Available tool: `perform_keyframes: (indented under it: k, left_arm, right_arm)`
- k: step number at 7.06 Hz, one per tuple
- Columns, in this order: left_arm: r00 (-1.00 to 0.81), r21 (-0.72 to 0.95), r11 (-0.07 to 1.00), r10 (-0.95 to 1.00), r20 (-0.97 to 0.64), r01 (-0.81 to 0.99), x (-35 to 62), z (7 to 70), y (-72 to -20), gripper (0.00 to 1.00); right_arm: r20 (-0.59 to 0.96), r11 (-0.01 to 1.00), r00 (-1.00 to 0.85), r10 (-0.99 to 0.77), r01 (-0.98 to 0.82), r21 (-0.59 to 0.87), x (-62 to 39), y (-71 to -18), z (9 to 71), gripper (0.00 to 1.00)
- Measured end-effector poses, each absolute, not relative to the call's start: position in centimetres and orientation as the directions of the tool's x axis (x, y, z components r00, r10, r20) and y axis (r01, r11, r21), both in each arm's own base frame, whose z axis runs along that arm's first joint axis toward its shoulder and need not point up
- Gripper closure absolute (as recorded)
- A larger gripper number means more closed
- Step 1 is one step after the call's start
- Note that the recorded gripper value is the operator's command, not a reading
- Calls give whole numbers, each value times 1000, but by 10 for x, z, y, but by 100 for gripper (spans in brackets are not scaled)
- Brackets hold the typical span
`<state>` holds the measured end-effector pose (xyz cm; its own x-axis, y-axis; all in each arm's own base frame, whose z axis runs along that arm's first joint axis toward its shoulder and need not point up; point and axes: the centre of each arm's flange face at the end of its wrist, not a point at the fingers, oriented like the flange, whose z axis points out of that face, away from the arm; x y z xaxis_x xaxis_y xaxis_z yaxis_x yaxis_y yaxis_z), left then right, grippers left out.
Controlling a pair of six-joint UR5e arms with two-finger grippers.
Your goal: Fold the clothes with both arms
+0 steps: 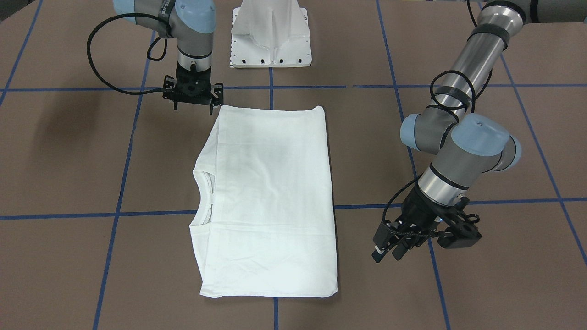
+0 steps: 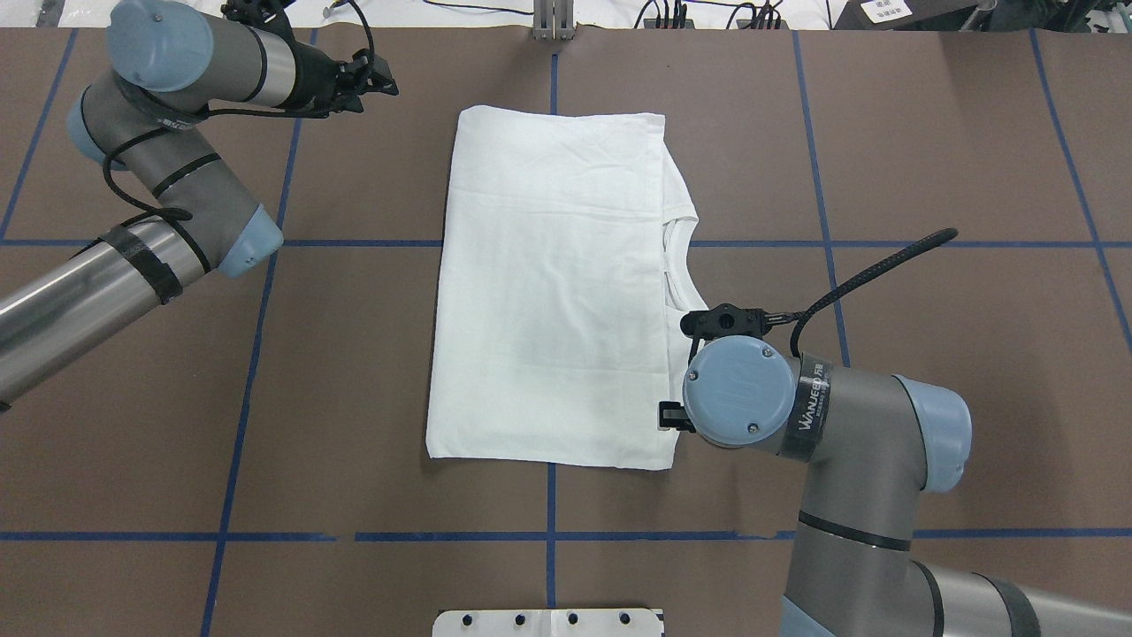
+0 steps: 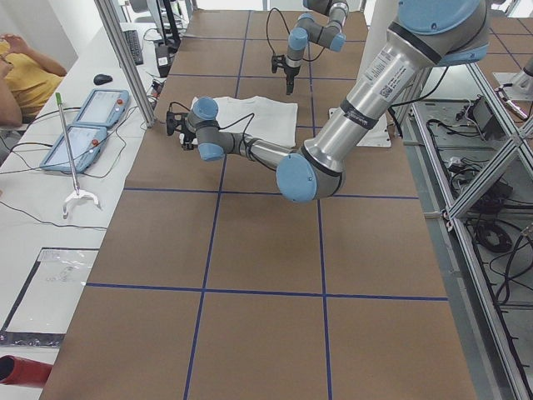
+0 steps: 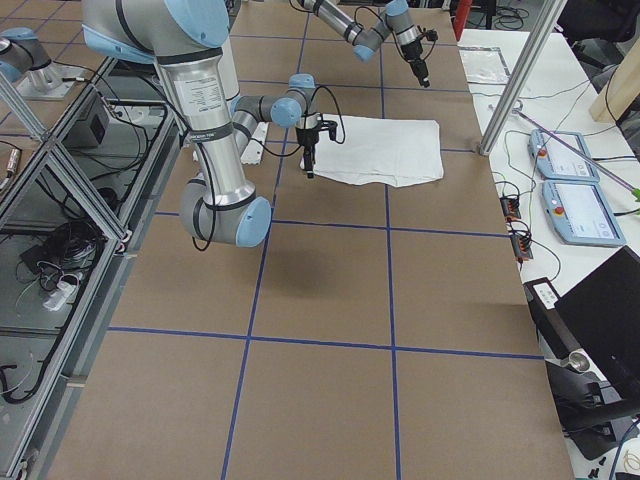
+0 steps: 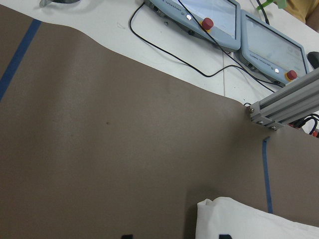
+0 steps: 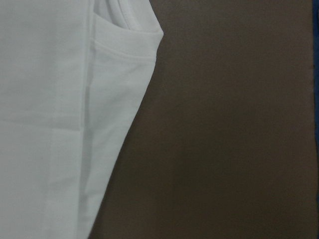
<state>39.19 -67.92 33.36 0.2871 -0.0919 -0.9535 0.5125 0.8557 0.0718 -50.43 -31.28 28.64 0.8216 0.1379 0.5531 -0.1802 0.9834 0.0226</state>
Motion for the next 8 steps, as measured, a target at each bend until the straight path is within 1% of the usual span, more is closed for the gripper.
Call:
perform_keyframes:
  k: [1,2,3,4,6,8]
  left_arm:
    - [286,71,856,-92,-954,513,392,333,-679,35]
    - [286,71,855,-93,-954,513,392,333,-679,35]
    - [286,70,855,-93,-954,514,392,333,-679,35]
    - [285,71,855,-93,-954,514,392,333,-679,35]
    - [283,73,854,-89,-955,516,391,331,-679,35]
    - [279,75,852,-85,-956,517,390,330,-674,35]
  right_arm:
    - [601,938,731,322,-334,-96,-512,-303,278,0]
    - [621,858,612,489,-465,-217,-520,-295,274,0]
    - [616,761,489,618,-568,-313,-532,-287,278,1]
    - [602,673,384,700,-636,-378,-548,-278,285,2]
    - [584,602,302,753,-674,-428,-561,-271,290,11]
    - [569,575,281,773,-689,-441,-562,-271,295,26]
